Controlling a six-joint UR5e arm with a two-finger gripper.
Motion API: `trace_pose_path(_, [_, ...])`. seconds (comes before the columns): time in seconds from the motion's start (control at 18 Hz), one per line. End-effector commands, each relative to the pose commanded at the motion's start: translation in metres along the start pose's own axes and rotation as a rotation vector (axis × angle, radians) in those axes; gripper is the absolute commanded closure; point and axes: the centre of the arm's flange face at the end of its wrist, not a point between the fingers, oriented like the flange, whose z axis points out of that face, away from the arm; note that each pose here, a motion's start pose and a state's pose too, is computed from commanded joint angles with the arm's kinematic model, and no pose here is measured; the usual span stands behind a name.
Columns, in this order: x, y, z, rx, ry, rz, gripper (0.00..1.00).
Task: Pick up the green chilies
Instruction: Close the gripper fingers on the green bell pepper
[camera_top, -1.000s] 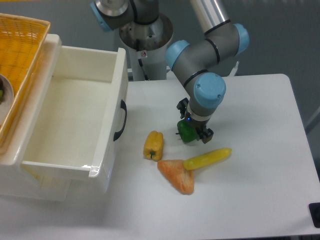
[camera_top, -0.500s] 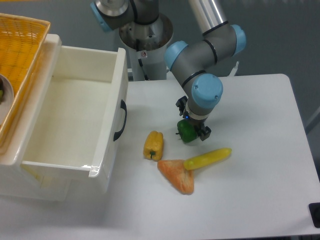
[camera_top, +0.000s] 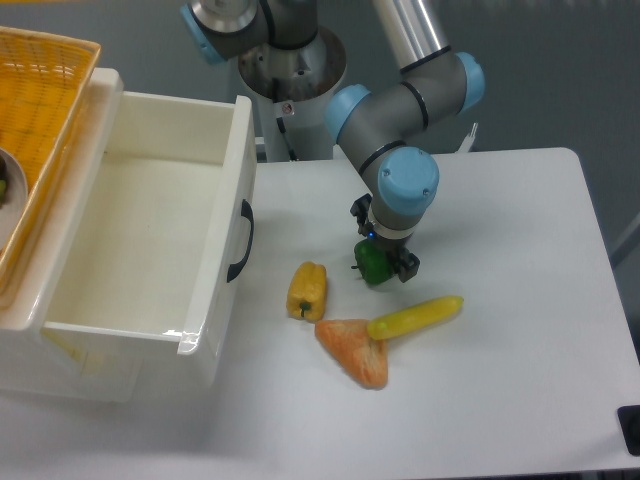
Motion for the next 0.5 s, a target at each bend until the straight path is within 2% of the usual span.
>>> trace_pose_path(0.33, [-0.0023, -0.0002, 0.0022, 0.0, 0.0, -0.002, 0.01])
trace_pose_path(0.5, [-0.0038, -0.001, 0.0041, -0.002, 0.003, -0.001, 0.08])
